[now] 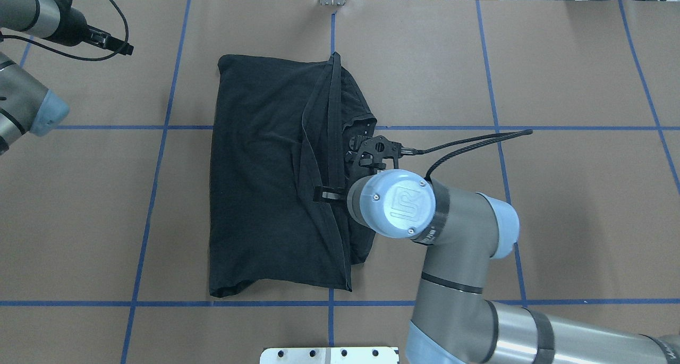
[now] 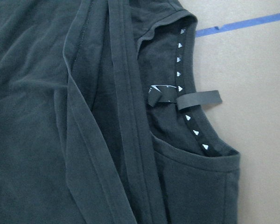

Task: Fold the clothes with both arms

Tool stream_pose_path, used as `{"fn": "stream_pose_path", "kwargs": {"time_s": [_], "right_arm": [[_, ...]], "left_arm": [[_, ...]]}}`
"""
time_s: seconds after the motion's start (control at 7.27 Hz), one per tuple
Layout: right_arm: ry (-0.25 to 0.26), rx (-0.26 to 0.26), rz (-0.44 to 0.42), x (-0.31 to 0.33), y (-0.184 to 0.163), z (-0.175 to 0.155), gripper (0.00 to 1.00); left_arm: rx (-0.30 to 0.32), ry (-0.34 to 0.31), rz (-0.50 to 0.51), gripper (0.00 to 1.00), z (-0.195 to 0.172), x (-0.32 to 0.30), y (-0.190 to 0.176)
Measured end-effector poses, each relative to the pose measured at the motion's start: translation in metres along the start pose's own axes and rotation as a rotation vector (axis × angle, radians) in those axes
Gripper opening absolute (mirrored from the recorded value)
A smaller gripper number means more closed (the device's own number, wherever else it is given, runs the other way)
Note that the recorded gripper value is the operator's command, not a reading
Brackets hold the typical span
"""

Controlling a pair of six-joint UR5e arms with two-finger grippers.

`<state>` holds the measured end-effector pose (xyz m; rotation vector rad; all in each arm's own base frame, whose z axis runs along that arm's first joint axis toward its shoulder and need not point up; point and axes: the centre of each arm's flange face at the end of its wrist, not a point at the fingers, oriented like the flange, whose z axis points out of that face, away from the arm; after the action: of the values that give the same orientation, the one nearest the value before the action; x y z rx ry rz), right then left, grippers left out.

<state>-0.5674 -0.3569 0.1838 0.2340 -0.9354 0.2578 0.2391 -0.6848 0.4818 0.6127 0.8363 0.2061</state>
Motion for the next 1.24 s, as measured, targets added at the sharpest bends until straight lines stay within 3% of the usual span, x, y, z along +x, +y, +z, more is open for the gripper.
{"fn": "stream_pose_path", "kwargs": {"time_s": [0.41, 0.83, 1.24], "right_arm": [[-0.046, 0.025, 0.002, -0.034, -0.022, 0.036, 0.54], [-0.059, 0.065, -0.019, -0.053, -0.079, 0.078, 0.53], [-0.06, 0.062, -0.032, -0.066, -0.111, 0.101, 0.49]], "left_arm": [[0.002, 0.01, -0.012, 1.0, -0.005, 0.002, 0.003], [0.002, 0.011, -0.013, 1.0, -0.004, 0.002, 0.004], [-0.002, 0.009, -0.015, 1.0, -0.003, 0.001, 0.005]]}}
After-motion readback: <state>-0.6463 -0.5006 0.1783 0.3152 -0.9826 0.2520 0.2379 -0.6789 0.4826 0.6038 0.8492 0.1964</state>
